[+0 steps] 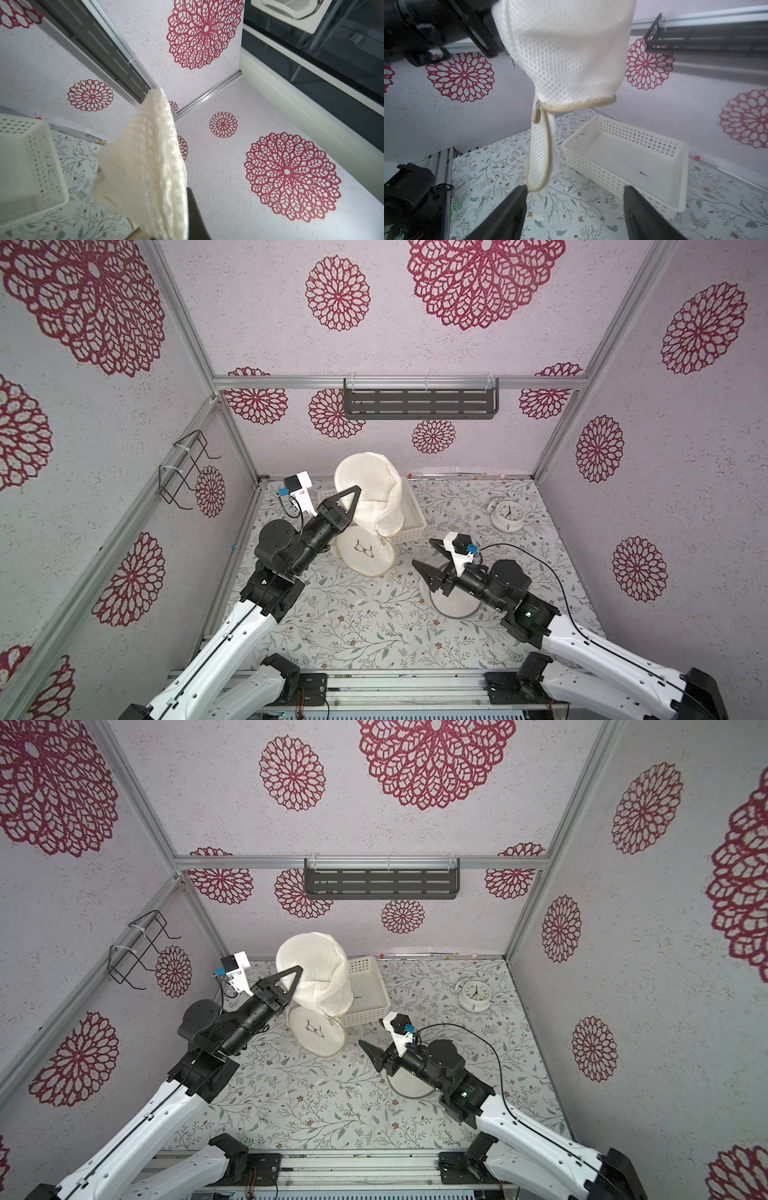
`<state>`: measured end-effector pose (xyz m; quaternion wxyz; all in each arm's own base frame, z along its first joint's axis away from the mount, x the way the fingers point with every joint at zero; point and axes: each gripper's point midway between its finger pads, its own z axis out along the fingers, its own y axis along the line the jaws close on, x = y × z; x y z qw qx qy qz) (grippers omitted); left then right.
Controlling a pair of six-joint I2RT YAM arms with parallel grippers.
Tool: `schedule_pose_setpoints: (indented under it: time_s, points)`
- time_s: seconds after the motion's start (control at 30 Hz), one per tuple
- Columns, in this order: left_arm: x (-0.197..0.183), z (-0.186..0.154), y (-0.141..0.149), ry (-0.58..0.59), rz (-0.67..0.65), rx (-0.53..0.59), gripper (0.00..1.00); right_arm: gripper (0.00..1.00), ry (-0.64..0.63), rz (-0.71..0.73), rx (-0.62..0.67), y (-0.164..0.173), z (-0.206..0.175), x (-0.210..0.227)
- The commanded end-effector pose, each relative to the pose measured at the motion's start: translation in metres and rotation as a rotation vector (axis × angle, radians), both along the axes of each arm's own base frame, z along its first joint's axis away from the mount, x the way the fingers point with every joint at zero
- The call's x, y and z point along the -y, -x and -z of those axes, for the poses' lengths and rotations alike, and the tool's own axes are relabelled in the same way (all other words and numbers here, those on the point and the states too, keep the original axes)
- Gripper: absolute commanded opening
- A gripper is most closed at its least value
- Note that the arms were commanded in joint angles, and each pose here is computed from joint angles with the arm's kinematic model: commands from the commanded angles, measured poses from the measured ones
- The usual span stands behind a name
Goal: Turn the laundry bag inside out
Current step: Turn over the laundry bag.
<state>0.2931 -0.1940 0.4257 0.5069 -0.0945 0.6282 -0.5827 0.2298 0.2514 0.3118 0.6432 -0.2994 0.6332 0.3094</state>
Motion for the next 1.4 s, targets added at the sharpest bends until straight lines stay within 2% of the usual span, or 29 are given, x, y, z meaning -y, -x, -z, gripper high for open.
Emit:
schedule_pose_setpoints:
  time_s: [0.0, 0.17, 0.33, 0.43, 0.53, 0.63, 0.67, 0.83, 1.03, 1.13, 1.23, 1.27, 1.3, 1.37]
  points:
    - [0.023, 0.003, 0.022, -0.093, 0.177, 0.073, 0.0, 0.78, -0.018, 0.051, 0.087, -0.005, -0.029, 0.012]
    - [0.035, 0.002, 0.04, -0.118, 0.298, 0.103, 0.0, 0.78, 0.0, 0.013, 0.148, -0.022, -0.05, -0.003]
    - [0.037, -0.001, 0.049, -0.104, 0.357, 0.107, 0.0, 0.74, 0.026, -0.01, 0.185, -0.036, -0.048, -0.012]
    - [0.041, -0.005, 0.052, -0.082, 0.403, 0.099, 0.0, 0.56, 0.011, -0.038, 0.206, -0.036, -0.051, -0.017]
    - [0.042, -0.012, 0.052, -0.024, 0.438, 0.098, 0.0, 0.33, -0.004, -0.092, 0.224, -0.029, -0.05, -0.023]
    - [0.044, -0.022, 0.053, 0.021, 0.47, 0.103, 0.0, 0.02, -0.023, -0.131, 0.217, -0.023, -0.043, -0.026]
    - [0.044, -0.026, 0.053, 0.037, 0.48, 0.106, 0.0, 0.0, -0.036, -0.139, 0.212, -0.021, -0.04, -0.026]
    - [0.04, -0.055, 0.053, 0.146, 0.486, 0.155, 0.0, 0.0, -0.153, -0.158, 0.16, -0.012, -0.025, -0.024]
    - [0.042, -0.086, 0.053, 0.248, 0.481, 0.219, 0.0, 0.0, -0.167, -0.22, 0.099, -0.006, 0.005, -0.068]
    - [0.036, -0.083, 0.043, 0.265, 0.385, 0.235, 0.0, 0.0, -0.2, -0.196, 0.086, -0.015, 0.005, -0.078]
    - [0.028, -0.058, 0.022, 0.307, 0.292, 0.146, 0.0, 0.0, -0.215, -0.076, 0.077, -0.031, 0.0, -0.065]
    - [0.026, -0.046, 0.015, 0.313, 0.269, 0.104, 0.0, 0.04, -0.204, -0.012, 0.069, -0.038, -0.001, -0.055]
    - [0.025, -0.035, 0.009, 0.311, 0.249, 0.062, 0.0, 0.16, -0.191, 0.053, 0.062, -0.044, -0.002, -0.043]
    - [0.023, -0.015, 0.0, 0.287, 0.211, -0.006, 0.0, 0.28, -0.156, 0.112, 0.068, -0.045, -0.004, -0.024]
